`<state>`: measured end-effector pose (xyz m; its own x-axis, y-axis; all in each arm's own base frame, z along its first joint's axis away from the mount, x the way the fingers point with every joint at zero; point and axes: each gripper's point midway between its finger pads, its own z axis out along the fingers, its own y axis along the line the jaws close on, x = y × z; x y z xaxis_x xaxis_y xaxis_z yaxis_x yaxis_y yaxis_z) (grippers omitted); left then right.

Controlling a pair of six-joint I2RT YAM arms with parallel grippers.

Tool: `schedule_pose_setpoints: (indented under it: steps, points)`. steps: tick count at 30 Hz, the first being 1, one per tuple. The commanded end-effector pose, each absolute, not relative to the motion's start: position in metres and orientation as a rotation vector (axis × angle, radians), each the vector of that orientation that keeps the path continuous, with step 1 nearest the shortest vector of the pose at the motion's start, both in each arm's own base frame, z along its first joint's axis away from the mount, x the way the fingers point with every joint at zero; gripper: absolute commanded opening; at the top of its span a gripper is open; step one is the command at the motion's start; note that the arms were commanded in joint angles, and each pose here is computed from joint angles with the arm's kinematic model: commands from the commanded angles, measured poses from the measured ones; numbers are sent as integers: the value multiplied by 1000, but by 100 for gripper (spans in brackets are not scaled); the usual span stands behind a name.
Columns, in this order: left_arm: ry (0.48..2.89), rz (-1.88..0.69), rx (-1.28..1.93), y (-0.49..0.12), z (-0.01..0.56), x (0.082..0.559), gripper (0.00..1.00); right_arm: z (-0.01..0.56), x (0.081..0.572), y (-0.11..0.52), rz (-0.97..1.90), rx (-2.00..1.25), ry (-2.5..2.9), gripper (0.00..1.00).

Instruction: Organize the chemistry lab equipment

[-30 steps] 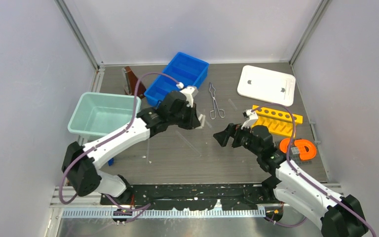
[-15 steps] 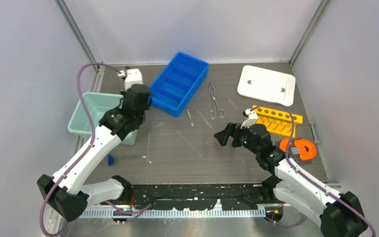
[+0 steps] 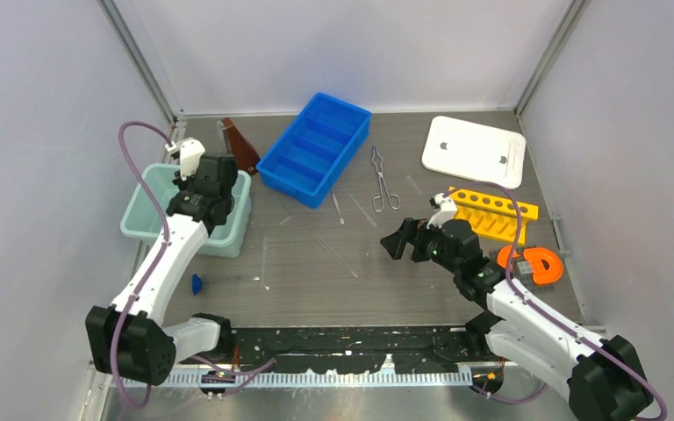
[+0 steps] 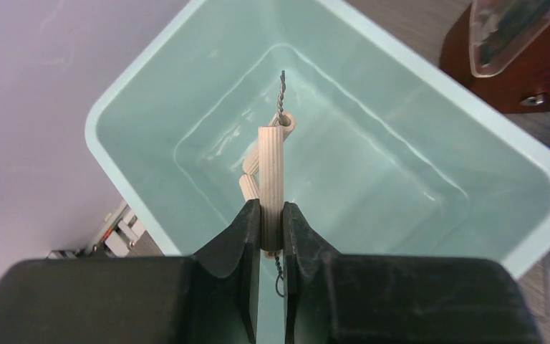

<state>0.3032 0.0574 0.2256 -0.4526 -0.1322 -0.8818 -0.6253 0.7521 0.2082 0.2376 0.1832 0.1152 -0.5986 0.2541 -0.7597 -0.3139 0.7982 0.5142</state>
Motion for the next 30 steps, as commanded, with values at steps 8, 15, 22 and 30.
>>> schedule_pose_setpoints:
  steps: [8, 15, 22, 30]
  points:
    - [2070, 635, -762, 64, 180, 301, 0, 142, 249, 187, 790, -41, 1992, 100]
    - [2071, 703, -783, 70, 189, 297, 9, 141, 250, 186, 775, -40, 2004, 100]
    - [2062, 737, -763, 75, 209, 291, 26, 138, 252, 183, 756, -33, 2008, 100]
    - [2070, 661, -675, 70, 241, 286, 62, 138, 252, 182, 748, -32, 2013, 100]
